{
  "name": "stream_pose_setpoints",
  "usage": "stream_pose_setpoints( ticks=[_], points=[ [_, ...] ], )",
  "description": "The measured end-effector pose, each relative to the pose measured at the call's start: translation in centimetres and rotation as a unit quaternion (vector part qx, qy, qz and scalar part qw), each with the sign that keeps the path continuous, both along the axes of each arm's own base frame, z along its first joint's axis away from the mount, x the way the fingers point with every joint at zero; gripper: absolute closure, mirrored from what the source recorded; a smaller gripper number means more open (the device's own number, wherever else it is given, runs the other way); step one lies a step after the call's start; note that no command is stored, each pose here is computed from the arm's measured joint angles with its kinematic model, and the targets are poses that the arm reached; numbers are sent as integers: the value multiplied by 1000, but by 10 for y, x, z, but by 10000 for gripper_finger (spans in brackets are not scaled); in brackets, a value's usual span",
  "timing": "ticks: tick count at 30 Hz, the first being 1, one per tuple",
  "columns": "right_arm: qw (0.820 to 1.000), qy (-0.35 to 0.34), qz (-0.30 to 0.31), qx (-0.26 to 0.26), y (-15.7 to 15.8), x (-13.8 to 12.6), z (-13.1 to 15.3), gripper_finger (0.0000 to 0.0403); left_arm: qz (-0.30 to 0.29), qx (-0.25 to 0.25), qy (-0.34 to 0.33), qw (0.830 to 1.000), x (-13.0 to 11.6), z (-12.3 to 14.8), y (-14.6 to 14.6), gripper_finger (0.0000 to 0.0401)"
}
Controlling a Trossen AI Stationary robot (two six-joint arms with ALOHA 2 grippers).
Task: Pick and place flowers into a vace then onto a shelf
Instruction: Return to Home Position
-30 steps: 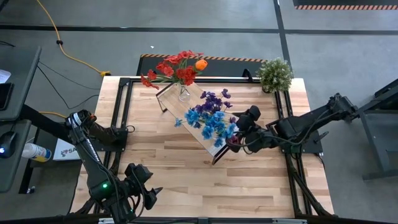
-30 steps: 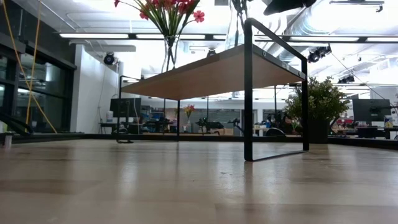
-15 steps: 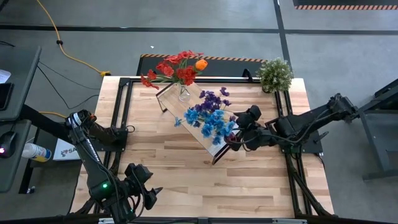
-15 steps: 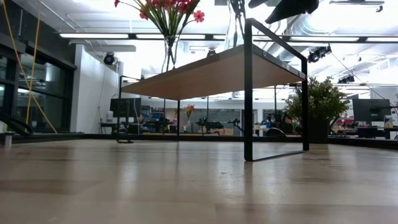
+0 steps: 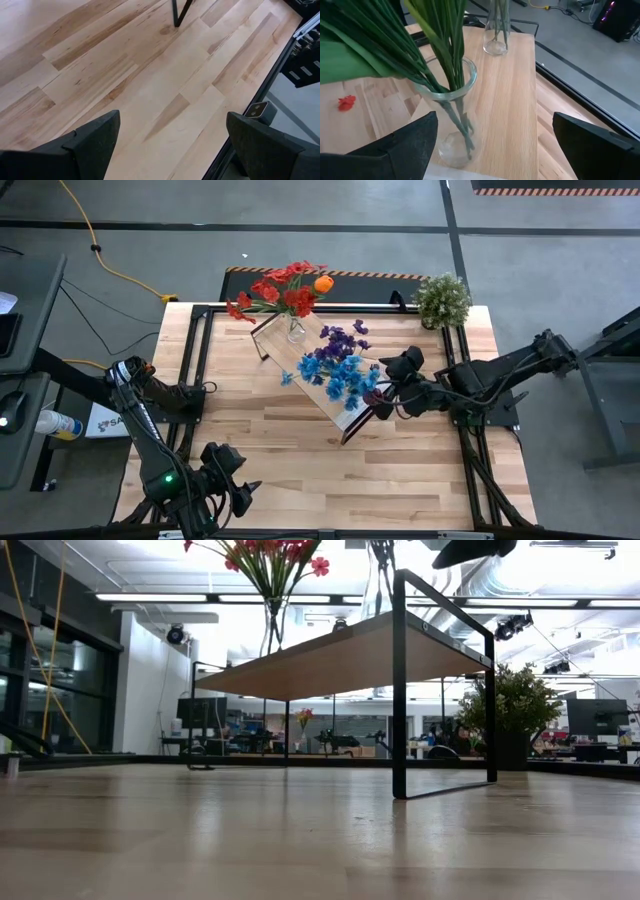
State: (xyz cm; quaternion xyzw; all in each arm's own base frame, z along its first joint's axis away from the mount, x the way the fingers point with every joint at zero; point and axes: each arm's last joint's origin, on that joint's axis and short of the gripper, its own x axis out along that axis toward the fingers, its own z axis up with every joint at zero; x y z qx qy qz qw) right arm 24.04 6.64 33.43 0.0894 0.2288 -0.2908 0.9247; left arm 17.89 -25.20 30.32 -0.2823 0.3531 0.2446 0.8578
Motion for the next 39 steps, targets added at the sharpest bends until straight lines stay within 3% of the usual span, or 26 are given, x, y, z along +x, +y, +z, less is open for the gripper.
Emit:
stream_pose_setpoints(
  ticks=[22, 30, 39],
  points=[
    [998, -20, 34, 40, -4, -18, 15, 22, 0, 2, 0, 1000, 0, 0, 0, 4],
    [992, -55, 73, 83, -10, -40, 33, 22, 0, 29, 15, 999, -5, 3, 8, 4],
    [984, -100, 99, 110, -25, -84, 55, 22, -1, 66, 37, 997, -27, 30, 43, 4]
  ],
)
